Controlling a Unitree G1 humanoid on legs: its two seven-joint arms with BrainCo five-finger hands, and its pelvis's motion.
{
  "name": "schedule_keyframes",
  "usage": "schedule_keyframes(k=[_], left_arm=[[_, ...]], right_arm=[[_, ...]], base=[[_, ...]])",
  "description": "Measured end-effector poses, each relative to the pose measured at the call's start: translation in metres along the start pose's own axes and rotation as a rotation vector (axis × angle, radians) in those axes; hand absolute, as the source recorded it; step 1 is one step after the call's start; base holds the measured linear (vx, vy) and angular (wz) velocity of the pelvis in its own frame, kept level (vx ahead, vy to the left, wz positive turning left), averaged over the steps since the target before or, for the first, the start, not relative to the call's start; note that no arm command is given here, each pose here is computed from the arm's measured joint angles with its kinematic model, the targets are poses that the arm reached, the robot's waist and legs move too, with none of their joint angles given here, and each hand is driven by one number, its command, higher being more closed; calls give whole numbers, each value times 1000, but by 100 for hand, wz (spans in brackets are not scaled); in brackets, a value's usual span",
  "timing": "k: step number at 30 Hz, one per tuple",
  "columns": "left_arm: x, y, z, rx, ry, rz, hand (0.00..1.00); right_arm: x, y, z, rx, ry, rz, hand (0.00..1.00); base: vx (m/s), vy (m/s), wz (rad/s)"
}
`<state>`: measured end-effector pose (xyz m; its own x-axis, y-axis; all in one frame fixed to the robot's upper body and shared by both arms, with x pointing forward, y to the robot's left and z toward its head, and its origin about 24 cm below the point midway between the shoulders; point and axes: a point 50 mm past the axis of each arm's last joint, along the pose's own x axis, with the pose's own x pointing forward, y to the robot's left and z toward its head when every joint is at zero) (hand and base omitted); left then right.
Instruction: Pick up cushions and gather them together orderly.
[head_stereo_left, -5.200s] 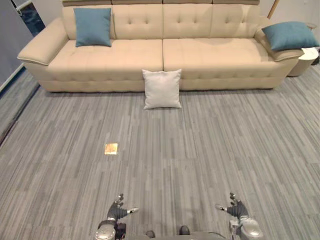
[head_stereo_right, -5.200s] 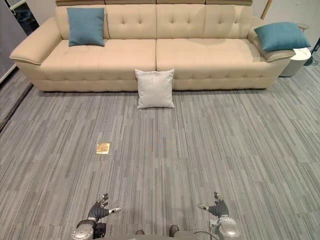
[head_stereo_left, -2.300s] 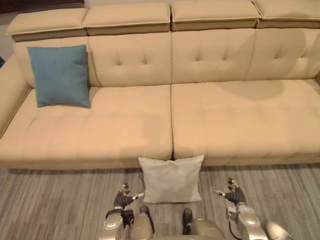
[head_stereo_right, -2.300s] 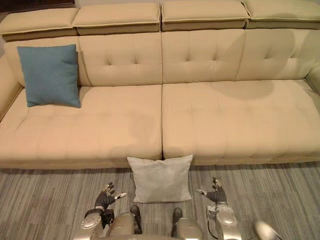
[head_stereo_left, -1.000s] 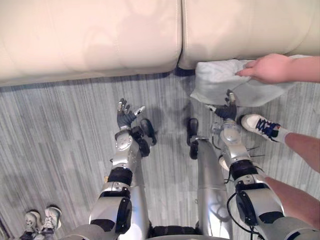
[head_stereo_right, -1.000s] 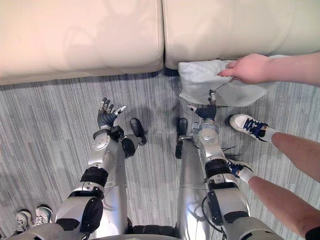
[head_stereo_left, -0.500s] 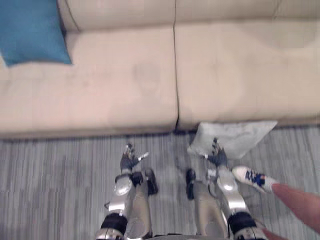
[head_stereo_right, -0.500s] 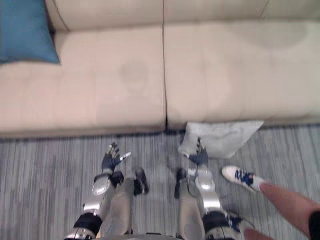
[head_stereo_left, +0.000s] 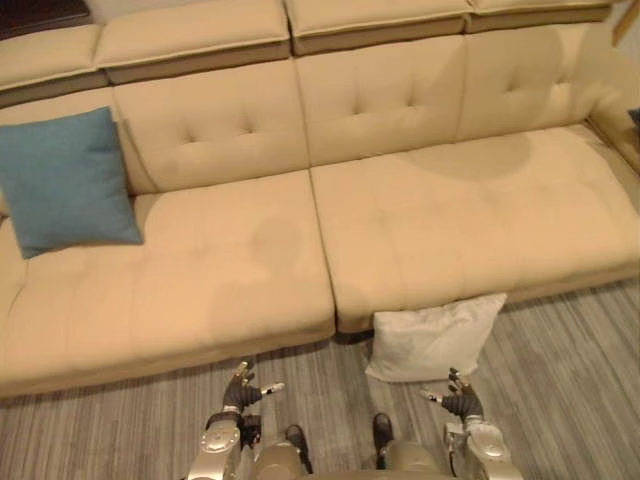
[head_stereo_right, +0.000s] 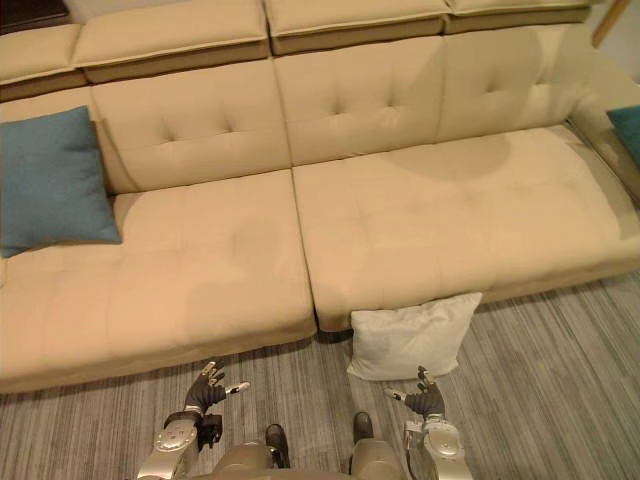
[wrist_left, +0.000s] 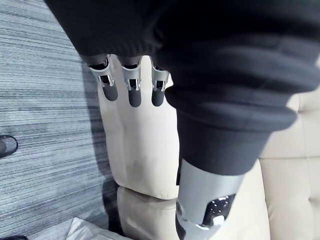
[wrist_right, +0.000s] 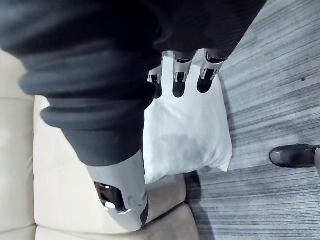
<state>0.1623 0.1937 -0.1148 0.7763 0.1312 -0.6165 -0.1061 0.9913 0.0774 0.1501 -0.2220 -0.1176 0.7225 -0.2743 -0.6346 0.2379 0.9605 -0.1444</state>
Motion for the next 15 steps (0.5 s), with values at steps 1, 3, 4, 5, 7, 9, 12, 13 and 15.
schedule_keyframes(k=[1,3,4,5,7,9,12,13,15], left_arm=[[0,0,0,0,0,0,0],[0,0,0,1,2,0,0],[0,1,-1,2,4,1,0],[-1,1,-2,3,10,2,0],[-1,2,-3,4,13,5,0],[-1,3,-3,4,14,7,0],[-4,8,-10,14,35,12,0],[-4,10,-10,17,38,11,0],[-3,10,-9,21,43,2,0]], right_arm=[[0,-1,0,4,0,-4,0],[3,-2,7,18,-17,-11,0],[5,-1,9,19,-25,-9,0],[8,2,16,17,-43,0,0],[11,6,24,12,-64,13,0],[14,8,28,3,-68,21,0],[15,9,27,-23,-58,30,0],[15,8,26,-34,-56,30,0],[13,6,22,-39,-45,26,0]], base=[[-81,28,-79],[-116,31,-106],[-140,27,-147],[-148,33,-166],[-174,36,-163],[-214,-2,-175],[20,-34,-147],[50,-70,-117],[31,-93,-93]])
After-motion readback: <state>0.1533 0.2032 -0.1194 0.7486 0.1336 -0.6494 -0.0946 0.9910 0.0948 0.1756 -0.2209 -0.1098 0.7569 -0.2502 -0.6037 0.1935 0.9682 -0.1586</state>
